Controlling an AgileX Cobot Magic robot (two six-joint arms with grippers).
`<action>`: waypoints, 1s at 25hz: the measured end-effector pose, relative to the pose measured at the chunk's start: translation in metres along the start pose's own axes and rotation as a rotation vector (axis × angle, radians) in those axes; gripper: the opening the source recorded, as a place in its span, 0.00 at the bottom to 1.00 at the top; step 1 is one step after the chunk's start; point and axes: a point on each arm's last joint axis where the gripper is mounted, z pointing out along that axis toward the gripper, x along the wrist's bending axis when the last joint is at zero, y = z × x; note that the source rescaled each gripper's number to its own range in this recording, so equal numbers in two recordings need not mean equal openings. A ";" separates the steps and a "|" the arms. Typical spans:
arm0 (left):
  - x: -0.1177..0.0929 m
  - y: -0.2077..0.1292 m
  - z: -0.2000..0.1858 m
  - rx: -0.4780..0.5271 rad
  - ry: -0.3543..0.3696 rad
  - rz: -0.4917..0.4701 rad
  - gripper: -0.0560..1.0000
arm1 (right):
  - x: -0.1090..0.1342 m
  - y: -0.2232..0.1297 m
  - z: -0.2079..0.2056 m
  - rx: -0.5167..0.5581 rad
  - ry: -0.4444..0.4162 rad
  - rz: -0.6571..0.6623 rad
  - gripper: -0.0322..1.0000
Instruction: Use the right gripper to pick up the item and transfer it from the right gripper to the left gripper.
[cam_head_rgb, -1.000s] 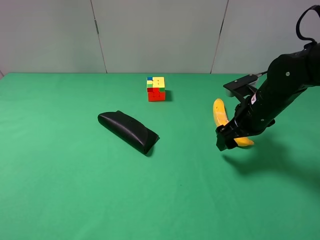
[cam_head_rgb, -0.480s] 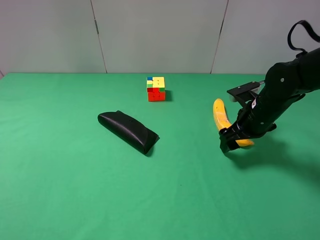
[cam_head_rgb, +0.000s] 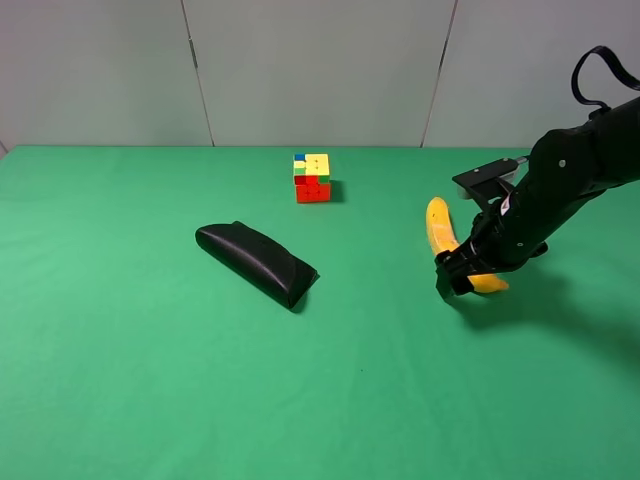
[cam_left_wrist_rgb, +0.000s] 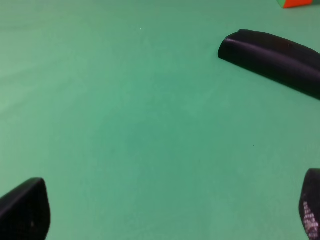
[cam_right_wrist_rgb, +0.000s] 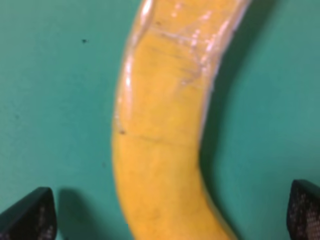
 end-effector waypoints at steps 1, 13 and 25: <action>0.000 0.000 0.000 0.000 0.000 0.000 1.00 | -0.001 0.000 0.000 0.000 -0.001 0.004 1.00; 0.000 0.000 0.000 0.000 -0.001 0.000 1.00 | -0.004 -0.001 0.000 -0.001 -0.001 0.020 1.00; 0.000 0.000 0.000 0.000 -0.001 0.000 1.00 | -0.003 0.000 0.000 -0.003 0.005 0.038 1.00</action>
